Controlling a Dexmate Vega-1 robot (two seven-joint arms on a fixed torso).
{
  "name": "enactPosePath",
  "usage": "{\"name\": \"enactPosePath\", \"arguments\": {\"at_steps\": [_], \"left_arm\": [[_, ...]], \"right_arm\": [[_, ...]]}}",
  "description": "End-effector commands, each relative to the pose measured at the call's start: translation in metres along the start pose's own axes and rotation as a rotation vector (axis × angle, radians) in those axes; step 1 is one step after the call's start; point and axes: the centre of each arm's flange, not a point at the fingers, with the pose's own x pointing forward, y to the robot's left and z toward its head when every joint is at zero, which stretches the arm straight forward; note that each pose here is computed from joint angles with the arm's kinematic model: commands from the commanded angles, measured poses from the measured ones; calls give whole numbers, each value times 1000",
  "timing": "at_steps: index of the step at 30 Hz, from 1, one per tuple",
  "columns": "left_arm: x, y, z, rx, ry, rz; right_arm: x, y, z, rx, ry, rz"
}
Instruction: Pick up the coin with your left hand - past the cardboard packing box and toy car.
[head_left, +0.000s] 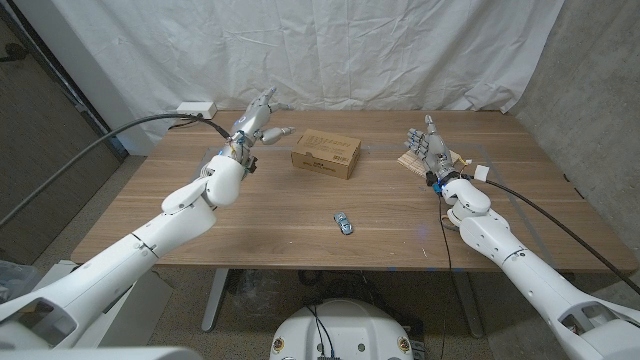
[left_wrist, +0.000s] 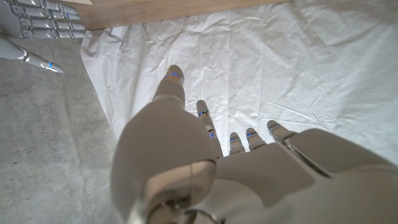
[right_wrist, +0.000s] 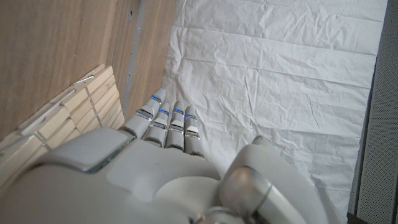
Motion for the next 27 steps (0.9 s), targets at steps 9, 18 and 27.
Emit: {"name": "enactPosePath", "arguments": {"at_steps": [9,18,27], "left_arm": [[8,1,31,210,-27,29],[13,-5,35,311,-25,30],[21,-11,36,369,-23,0]], "right_arm": [[7,-2,22,-3,-18,27],[6,-1,31,-2,-48,30],[9,-11,37,-18,-42,3]]}}
